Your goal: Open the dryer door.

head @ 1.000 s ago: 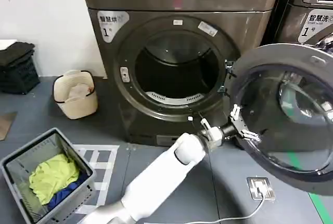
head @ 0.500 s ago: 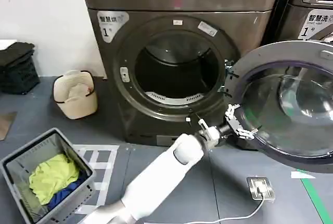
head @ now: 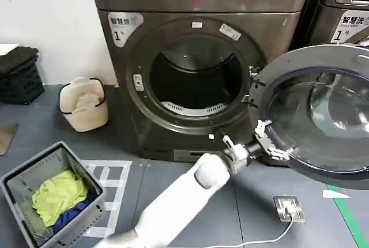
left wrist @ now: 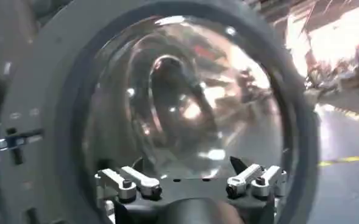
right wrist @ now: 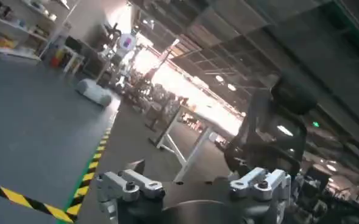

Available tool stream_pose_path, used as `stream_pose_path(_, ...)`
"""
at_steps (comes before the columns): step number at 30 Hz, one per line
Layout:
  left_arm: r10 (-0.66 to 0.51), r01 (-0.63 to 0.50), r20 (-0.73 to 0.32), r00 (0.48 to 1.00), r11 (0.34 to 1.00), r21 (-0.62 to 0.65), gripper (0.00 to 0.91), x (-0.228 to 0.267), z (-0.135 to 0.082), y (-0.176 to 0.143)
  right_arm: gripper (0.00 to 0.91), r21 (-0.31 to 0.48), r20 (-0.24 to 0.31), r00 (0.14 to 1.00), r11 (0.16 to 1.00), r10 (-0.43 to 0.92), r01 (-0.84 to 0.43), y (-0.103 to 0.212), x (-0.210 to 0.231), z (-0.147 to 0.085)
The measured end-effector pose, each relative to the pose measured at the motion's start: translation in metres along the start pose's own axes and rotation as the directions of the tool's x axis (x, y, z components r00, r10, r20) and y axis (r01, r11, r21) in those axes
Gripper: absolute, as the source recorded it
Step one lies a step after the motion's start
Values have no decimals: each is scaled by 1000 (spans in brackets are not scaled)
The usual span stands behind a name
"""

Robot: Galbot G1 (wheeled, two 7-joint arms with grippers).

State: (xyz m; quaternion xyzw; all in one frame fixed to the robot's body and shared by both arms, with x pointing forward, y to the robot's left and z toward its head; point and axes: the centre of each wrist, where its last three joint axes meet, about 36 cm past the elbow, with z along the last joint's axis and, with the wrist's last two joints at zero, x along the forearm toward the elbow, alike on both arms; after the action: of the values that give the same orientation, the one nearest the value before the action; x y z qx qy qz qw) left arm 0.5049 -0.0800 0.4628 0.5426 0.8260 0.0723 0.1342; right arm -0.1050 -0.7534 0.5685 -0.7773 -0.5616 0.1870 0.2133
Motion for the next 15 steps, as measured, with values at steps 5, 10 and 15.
stream_pose_path(5, 1, -5, 61, 998, 998, 59, 907, 24, -28, -15, 907, -3, 0, 1000, 1000, -9, 9, -1, 0, 3)
stream_pose_path(10, -39, 38, 12, 999, 997, 64, 907, 89, -38, -6, 907, -11, 5, 1000, 1000, -19, 19, -4, 1, 13)
stream_pose_path(15, -85, 85, -2, 996, 995, 45, 907, 153, -55, 3, 907, -17, 15, 999, 999, -35, 35, -2, 1, 21)
